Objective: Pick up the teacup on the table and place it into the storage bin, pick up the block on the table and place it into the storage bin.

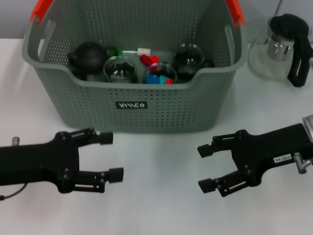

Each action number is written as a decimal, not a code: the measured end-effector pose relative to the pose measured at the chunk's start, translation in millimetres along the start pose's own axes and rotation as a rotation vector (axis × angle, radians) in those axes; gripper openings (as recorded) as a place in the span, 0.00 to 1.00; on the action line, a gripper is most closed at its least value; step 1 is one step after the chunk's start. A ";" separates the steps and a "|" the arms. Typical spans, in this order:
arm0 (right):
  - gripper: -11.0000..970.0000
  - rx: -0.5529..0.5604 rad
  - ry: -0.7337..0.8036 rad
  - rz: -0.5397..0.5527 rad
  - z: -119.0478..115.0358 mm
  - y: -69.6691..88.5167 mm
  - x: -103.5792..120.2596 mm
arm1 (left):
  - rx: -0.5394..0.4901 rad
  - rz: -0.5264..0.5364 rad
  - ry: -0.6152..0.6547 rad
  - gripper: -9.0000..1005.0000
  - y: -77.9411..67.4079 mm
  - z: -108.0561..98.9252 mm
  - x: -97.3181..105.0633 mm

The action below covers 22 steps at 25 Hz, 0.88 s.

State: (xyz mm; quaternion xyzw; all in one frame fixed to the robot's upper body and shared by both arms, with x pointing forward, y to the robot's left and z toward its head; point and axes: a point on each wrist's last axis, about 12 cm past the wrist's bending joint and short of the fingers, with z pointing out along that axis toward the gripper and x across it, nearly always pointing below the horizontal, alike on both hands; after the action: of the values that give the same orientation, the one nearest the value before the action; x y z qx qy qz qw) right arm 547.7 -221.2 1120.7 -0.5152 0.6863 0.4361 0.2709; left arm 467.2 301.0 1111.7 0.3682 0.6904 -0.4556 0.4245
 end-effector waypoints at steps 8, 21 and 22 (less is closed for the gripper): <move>0.96 0.040 0.004 -0.060 4.7 -5.8 4.7 | -0.029 0.012 0.075 0.94 10.1 5.9 6.6; 0.96 0.072 0.013 -0.105 4.3 -9.8 5.0 | -0.065 0.081 0.146 0.94 32.3 28.9 15.2; 0.96 0.074 0.013 -0.106 3.5 -10.0 4.9 | -0.062 0.085 0.145 0.94 32.9 29.9 14.1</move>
State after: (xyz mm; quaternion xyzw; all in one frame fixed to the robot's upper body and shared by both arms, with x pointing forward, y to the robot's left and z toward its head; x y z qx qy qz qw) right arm 555.2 -221.2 1111.8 -0.5431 0.6755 0.3923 0.3080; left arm 499.0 284.8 1081.6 0.4157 0.7170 -0.3876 0.4035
